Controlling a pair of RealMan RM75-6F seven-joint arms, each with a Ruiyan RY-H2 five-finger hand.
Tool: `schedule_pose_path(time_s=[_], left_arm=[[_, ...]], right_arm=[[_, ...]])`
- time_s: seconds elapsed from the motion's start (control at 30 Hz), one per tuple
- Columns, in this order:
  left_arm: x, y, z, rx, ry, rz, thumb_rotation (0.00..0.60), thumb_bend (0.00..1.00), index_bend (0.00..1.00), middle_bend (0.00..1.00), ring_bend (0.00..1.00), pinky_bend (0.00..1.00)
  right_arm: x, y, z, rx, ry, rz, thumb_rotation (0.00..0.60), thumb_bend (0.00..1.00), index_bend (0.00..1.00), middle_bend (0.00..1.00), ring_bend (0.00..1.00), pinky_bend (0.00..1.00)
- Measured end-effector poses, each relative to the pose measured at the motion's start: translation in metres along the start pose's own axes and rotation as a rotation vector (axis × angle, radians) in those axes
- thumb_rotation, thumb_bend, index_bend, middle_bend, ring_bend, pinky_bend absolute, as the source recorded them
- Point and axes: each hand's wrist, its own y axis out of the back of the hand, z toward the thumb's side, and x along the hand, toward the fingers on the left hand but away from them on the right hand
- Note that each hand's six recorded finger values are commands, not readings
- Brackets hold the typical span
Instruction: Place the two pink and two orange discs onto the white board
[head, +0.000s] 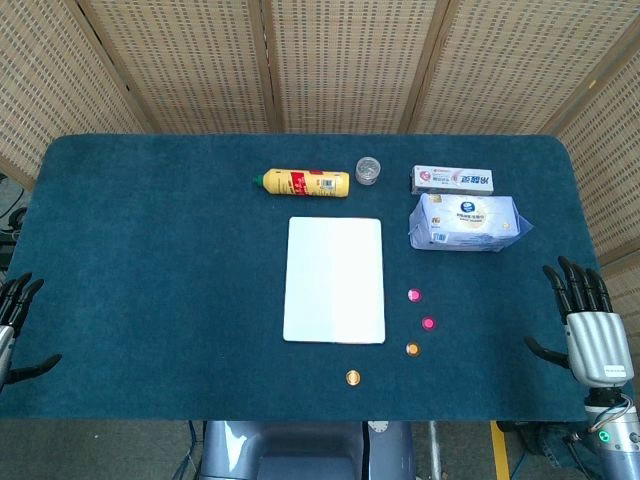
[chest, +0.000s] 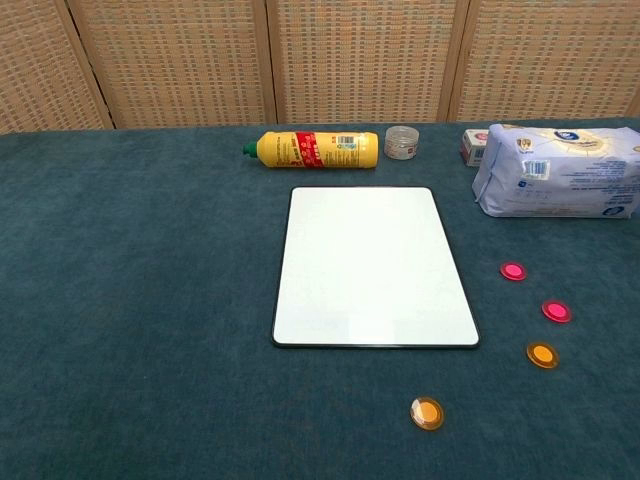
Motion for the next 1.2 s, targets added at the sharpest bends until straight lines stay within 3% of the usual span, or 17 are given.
schedule_pose_path(time_s=[0.3, 0.37, 0.43, 0.47, 0.5, 0.6, 0.7, 0.97, 1.2], left_arm=[[-0.002, 0.002, 0.000, -0.003, -0.003, 0.008, 0.600, 0.00, 0.00, 0.00, 0.00, 0.00], [-0.002, 0.002, 0.000, -0.002, -0.003, 0.009, 0.600, 0.00, 0.00, 0.00, 0.00, 0.00], [-0.002, 0.001, -0.001, 0.001, -0.002, 0.007, 0.600, 0.00, 0.00, 0.00, 0.00, 0.00], [-0.001, 0.001, -0.001, 0.002, -0.001, 0.005, 0.600, 0.00, 0.00, 0.00, 0.00, 0.00], [-0.001, 0.000, -0.001, 0.004, 0.002, 0.003, 0.600, 0.00, 0.00, 0.00, 0.00, 0.00], [0.002, -0.001, -0.002, 0.005, 0.011, -0.001, 0.600, 0.00, 0.00, 0.00, 0.00, 0.00], [0.005, -0.002, -0.004, 0.006, 0.024, -0.004, 0.600, 0.00, 0.00, 0.00, 0.00, 0.00], [0.011, -0.005, -0.007, 0.010, 0.048, -0.018, 0.600, 0.00, 0.00, 0.00, 0.00, 0.00], [0.016, -0.008, -0.010, 0.010, 0.060, -0.033, 0.600, 0.00, 0.00, 0.00, 0.00, 0.00]], right_arm=[[0.000, -0.004, 0.004, -0.003, 0.014, 0.030, 0.600, 0.00, 0.00, 0.00, 0.00, 0.02], [-0.002, -0.006, 0.007, -0.005, 0.025, 0.040, 0.600, 0.00, 0.00, 0.05, 0.01, 0.03], [-0.007, -0.009, 0.011, -0.004, 0.044, 0.055, 0.600, 0.00, 0.00, 0.21, 0.15, 0.17], [-0.010, -0.011, 0.013, -0.002, 0.053, 0.065, 0.600, 0.00, 0.00, 0.32, 0.28, 0.31], [-0.016, -0.013, 0.017, 0.002, 0.069, 0.080, 0.600, 0.00, 0.00, 0.46, 0.45, 0.51], [-0.034, -0.021, 0.030, 0.017, 0.121, 0.125, 0.600, 0.00, 0.05, 0.70, 0.71, 0.85], [-0.056, -0.032, 0.047, 0.022, 0.177, 0.183, 0.600, 0.00, 0.19, 0.82, 0.84, 0.99], [-0.110, -0.073, 0.106, 0.005, 0.287, 0.343, 0.600, 0.13, 0.35, 0.90, 0.91, 1.00], [-0.129, -0.111, 0.136, 0.028, 0.259, 0.424, 0.600, 0.20, 0.36, 0.90, 0.91, 1.00]])
